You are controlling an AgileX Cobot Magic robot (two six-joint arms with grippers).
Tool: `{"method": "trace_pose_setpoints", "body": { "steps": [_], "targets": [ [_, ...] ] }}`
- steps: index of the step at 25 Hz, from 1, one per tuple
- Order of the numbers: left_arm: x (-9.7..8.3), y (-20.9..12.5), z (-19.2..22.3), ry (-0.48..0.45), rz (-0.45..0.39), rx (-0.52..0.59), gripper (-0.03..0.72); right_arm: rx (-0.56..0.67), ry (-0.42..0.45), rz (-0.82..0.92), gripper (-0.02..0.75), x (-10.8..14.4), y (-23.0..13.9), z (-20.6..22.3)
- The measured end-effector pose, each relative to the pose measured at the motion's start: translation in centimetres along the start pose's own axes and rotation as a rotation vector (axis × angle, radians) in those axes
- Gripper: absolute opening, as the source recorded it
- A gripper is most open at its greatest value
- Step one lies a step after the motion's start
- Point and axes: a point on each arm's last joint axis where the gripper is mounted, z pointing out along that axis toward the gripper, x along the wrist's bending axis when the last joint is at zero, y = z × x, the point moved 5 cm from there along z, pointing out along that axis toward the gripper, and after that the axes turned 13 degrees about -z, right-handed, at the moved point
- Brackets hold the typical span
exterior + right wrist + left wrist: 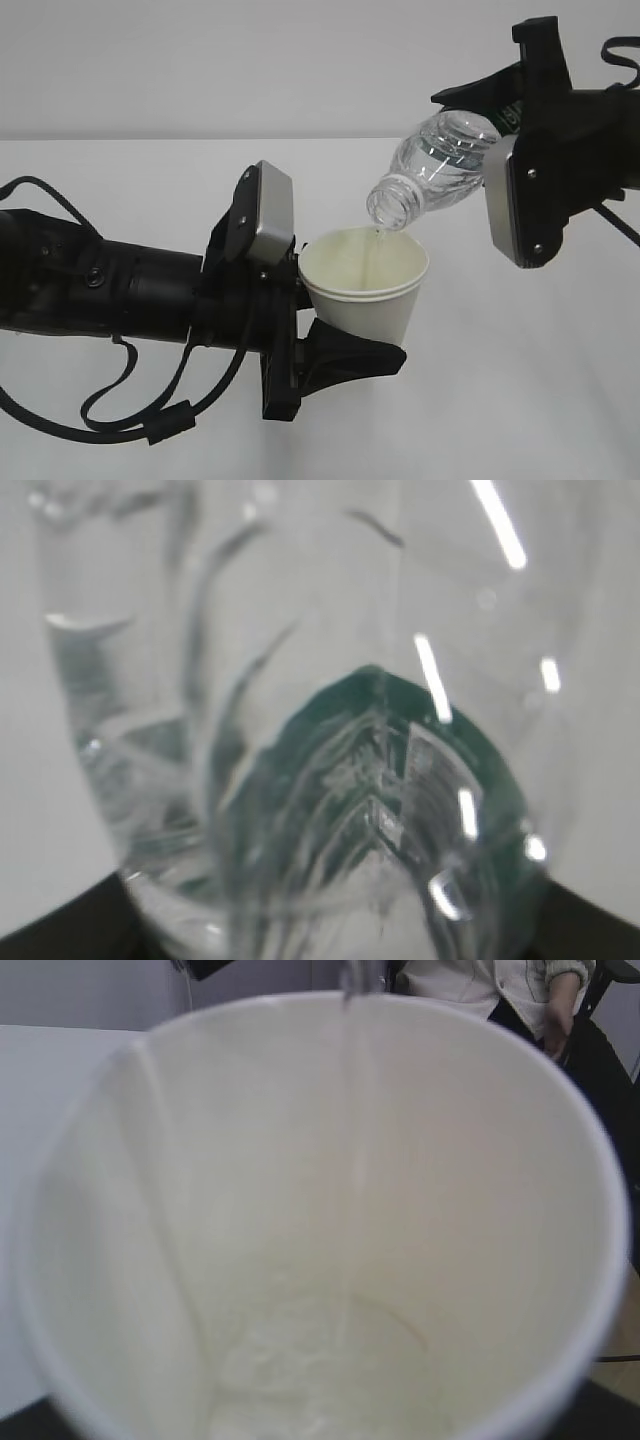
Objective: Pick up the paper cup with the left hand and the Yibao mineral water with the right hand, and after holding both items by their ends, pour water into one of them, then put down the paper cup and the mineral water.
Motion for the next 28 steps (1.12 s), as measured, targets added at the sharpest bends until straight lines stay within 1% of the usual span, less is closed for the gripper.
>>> {"method": "trace_pose_setpoints", "body": {
  "steps": [28],
  "targets": [
    [0.04, 0.04, 0.00, 0.003, 0.002, -0.003, 0.448, 0.000, 0.000, -0.002, 0.434, 0.00, 0.00, 0.00]
  ]
}}
